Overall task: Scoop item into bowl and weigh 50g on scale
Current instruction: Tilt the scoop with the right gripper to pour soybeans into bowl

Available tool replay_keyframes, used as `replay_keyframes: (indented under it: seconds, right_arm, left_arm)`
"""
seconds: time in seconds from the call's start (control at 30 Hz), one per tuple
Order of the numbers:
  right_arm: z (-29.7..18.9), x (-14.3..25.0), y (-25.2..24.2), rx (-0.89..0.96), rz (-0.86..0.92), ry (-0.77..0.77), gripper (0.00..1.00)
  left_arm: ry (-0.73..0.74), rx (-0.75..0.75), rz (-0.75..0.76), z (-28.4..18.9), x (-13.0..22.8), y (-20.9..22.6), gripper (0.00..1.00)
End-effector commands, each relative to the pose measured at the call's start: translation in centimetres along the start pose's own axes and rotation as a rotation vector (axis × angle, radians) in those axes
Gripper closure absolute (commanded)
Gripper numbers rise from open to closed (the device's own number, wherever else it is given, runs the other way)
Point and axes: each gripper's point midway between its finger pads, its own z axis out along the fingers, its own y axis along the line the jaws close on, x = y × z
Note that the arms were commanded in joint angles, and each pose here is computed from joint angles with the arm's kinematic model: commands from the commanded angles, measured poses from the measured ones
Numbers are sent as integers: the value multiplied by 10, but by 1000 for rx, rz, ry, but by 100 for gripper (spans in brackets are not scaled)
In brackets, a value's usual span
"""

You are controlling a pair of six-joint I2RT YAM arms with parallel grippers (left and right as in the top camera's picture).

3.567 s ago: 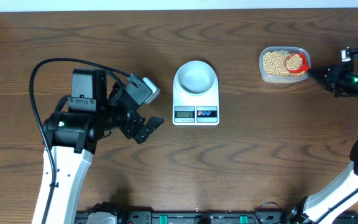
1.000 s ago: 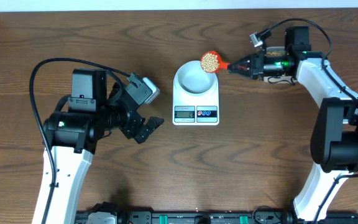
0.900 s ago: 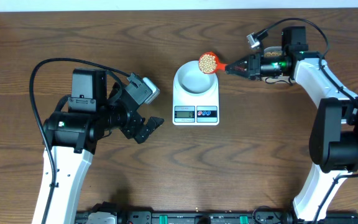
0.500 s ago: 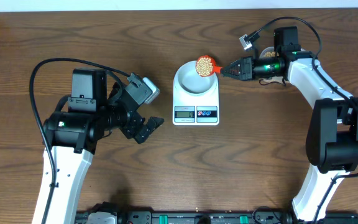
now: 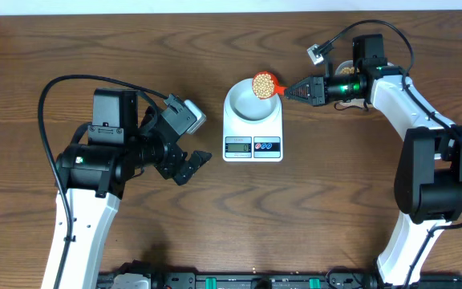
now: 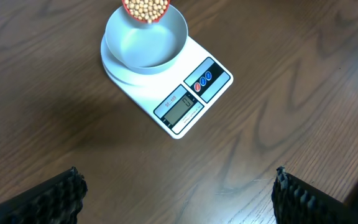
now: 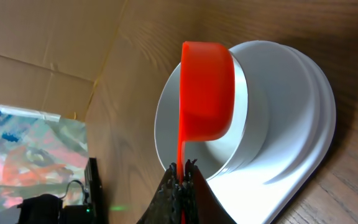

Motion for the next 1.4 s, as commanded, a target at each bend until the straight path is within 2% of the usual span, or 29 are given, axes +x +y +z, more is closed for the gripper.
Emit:
replay_keyframes:
  seconds: [0.0,0.53,0.93,1.13,1.37]
  right_arm:
    - [6,4,4,-28,-51,12,99]
    - [23,11,0,42,-185,59,99]
    - [21,6,6,49,-246,49,99]
    - [14,-1,6,142,-292,49,99]
    - [13,-4,12,141,-311,43,99]
  left_arm:
    - [-27,-1,4,-7,-10,0,2]
    - [-27,-1,4,-7,-10,0,2]
    - [-27,-1,4,-7,-10,0,2]
    - [-27,-1,4,-7,-10,0,2]
    - [-27,-1,4,-7,-10,0,2]
